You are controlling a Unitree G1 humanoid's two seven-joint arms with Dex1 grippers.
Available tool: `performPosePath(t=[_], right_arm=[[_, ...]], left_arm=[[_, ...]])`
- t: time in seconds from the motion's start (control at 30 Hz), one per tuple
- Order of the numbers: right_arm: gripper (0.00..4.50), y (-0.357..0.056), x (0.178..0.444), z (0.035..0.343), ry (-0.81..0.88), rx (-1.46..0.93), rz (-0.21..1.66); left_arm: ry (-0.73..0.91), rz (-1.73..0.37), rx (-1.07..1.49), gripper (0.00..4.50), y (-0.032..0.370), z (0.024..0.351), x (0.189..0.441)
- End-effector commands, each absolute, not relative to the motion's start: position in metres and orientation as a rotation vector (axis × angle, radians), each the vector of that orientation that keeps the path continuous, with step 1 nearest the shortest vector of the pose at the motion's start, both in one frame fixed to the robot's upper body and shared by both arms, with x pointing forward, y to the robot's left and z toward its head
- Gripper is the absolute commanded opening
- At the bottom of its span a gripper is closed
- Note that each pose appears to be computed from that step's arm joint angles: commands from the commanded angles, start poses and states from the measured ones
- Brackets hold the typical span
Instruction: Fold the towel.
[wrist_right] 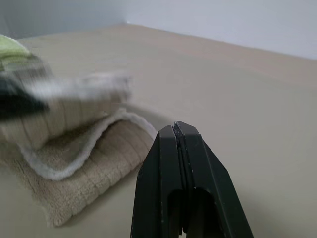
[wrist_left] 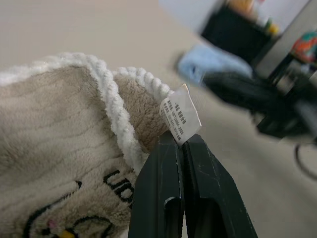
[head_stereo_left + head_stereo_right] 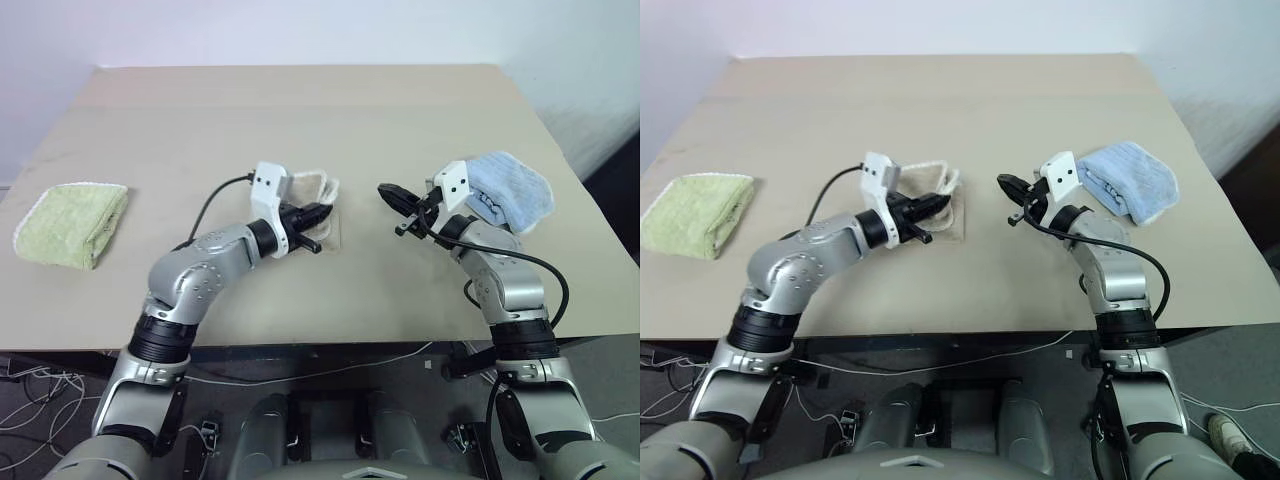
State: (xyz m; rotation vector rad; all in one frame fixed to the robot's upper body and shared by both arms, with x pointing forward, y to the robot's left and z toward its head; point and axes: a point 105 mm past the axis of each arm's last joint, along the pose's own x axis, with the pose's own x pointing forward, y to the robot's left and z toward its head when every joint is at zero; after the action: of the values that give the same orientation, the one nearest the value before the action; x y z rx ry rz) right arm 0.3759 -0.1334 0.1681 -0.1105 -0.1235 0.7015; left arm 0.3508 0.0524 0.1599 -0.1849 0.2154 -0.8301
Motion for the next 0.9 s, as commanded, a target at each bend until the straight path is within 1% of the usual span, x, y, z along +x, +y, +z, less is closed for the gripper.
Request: performPosePath(t=[0.03, 0.13, 0.27, 0.37, 0.4, 0.47, 0.5, 0.57, 0.67, 0.73, 0.8, 0.83, 0.87, 0.9], right_arm=[[0.0, -0.137, 0.37, 0.189, -0.202, -0.125, 0.69], [0.0, -0.137, 0.369, 0.188, -0.198, -0.123, 0.687], [0.0, -0.131, 0.369, 0.19, -0.2, -0.121, 0.699], [0.0, -0.125, 0.37, 0.195, -0.209, -0.12, 0.722], [0.0, -0.121, 0.371, 0.197, -0.213, -0.111, 0.734], [0.0, -0.115, 0.371, 0.2, -0.216, -0.098, 0.754], [0.0, -0.105, 0.371, 0.198, -0.206, -0.1, 0.78], [0.0, -0.088, 0.372, 0.194, -0.188, -0.107, 0.824], [0.0, -0.066, 0.375, 0.185, -0.15, -0.094, 0.875], [0.0, -0.057, 0.377, 0.178, -0.127, -0.098, 0.894], [0.0, -0.048, 0.381, 0.164, -0.072, -0.089, 0.909], [0.0, -0.045, 0.384, 0.152, -0.027, -0.103, 0.909], [0.0, -0.043, 0.385, 0.143, 0.003, -0.116, 0.909], [0.0, -0.043, 0.387, 0.134, 0.039, -0.124, 0.905]], left_arm=[[0.186, -0.826, -0.18, 0.24, 0.054, 0.165, 0.355], [0.138, -0.865, -0.312, 0.93, 0.057, 0.181, 0.351], [0.092, -0.883, -0.376, 2.29, 0.067, 0.194, 0.344], [0.065, -0.851, -0.365, 3.31, 0.08, 0.195, 0.341], [0.046, -0.798, -0.366, 3.56, 0.091, 0.196, 0.346], [0.023, -0.716, -0.368, 3.56, 0.108, 0.196, 0.353], [0.017, -0.65, -0.335, 3.43, 0.12, 0.191, 0.359], [0.029, -0.572, -0.245, 2.93, 0.134, 0.178, 0.366], [0.064, -0.523, -0.102, 1.88, 0.141, 0.157, 0.372], [0.083, -0.519, -0.062, 1.23, 0.142, 0.147, 0.375], [0.119, -0.51, 0.004, 0.47, 0.144, 0.132, 0.376], [0.14, -0.51, 0.055, 0.14, 0.144, 0.123, 0.377], [0.153, -0.511, 0.091, 0.03, 0.145, 0.117, 0.376], [0.162, -0.513, 0.11, 0.03, 0.144, 0.112, 0.376]])
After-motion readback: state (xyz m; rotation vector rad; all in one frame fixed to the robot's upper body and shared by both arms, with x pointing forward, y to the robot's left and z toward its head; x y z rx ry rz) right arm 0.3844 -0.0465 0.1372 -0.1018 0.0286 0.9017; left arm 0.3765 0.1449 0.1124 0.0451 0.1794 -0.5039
